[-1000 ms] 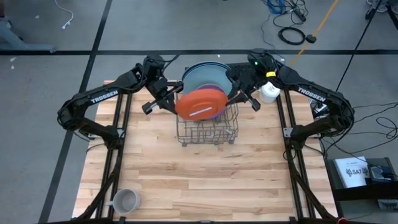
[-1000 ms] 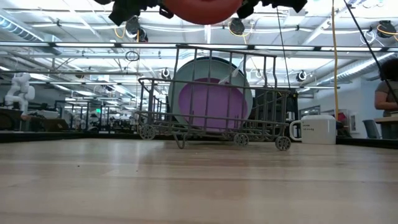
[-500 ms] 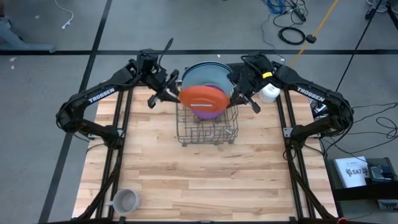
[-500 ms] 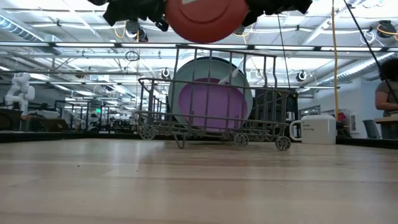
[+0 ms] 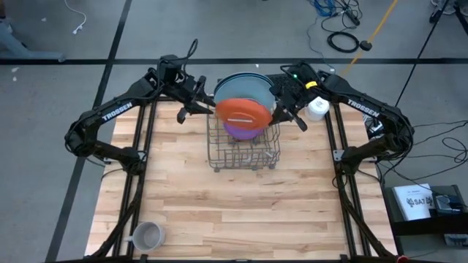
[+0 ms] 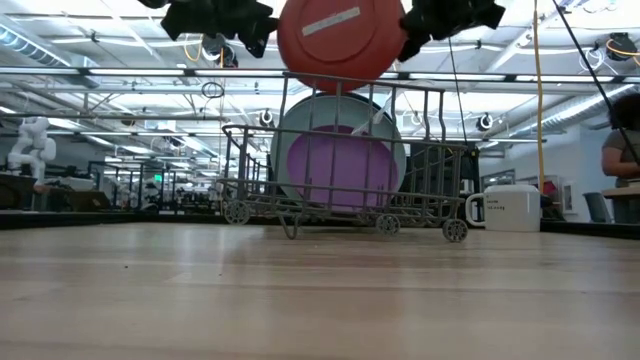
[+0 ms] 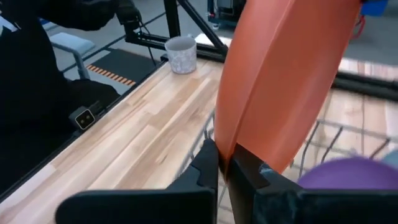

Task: Sort dishes
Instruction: Put the orange plate into the dish rack

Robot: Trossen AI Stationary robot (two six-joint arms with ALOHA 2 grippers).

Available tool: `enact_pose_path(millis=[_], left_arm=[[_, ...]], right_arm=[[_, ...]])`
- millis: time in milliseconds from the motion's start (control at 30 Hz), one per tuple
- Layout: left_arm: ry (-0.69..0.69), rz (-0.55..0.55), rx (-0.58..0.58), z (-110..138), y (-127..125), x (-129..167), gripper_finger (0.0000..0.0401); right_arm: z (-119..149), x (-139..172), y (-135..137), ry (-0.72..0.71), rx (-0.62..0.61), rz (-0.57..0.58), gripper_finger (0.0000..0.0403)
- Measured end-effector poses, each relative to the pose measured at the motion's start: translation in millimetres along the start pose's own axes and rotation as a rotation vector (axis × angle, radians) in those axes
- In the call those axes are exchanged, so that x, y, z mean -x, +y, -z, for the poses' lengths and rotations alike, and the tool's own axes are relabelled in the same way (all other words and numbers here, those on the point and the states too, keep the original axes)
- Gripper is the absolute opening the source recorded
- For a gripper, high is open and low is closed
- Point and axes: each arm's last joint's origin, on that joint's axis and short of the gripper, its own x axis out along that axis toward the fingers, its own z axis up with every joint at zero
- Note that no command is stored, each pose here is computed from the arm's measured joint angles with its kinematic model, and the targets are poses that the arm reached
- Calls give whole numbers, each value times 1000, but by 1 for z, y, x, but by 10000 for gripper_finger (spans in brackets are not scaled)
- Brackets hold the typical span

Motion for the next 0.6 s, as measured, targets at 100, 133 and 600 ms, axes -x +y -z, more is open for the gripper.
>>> enact_pose_path(millis=[100, 133, 600], left_arm=[[7, -20, 0, 0, 1, 0, 134], [9, -24, 0, 0, 1, 0, 134], [20, -29, 19, 1, 0, 1, 135]], right_arm=[[10, 1, -8, 15, -50, -4, 4], [14, 1, -11, 22, -74, -9, 4], [51, -13, -37, 46, -226, -105, 2]])
